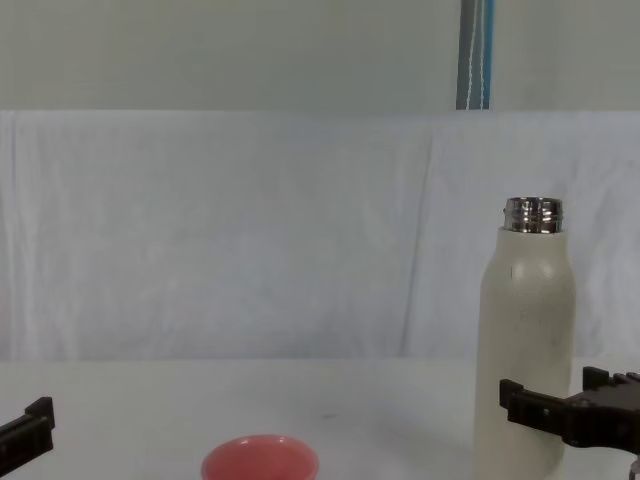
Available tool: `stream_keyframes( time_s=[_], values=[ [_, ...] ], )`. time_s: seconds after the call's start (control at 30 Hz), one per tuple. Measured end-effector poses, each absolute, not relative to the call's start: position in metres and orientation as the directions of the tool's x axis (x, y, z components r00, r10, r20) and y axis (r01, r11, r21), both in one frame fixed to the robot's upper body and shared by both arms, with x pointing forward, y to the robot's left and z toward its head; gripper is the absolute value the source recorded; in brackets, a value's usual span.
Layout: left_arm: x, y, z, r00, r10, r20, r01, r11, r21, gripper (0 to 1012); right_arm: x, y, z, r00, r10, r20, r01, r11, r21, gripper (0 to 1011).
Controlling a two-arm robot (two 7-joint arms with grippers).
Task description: Grasp the thermos with one hand and pour water into the cup lid.
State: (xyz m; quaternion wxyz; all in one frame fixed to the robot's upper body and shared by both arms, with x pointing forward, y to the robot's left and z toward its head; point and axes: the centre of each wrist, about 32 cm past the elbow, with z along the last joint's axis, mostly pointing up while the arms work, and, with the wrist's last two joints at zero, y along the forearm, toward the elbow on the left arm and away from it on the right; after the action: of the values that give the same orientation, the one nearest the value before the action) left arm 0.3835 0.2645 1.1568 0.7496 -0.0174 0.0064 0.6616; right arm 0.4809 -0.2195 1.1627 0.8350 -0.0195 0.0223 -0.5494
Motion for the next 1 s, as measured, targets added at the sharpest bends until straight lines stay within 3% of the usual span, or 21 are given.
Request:
stream_keyframes(
  time_s=[1.0],
  values=[
    [0.384, 0.265, 1.157, 0.125, 0.992, -0.033, -0.992, 0.124, -0.018, 1001, 0.494, -0.214, 1.161, 0.402, -0.914, -0.062, 0.912, 0.406, -0.060, 1000]
  ],
)
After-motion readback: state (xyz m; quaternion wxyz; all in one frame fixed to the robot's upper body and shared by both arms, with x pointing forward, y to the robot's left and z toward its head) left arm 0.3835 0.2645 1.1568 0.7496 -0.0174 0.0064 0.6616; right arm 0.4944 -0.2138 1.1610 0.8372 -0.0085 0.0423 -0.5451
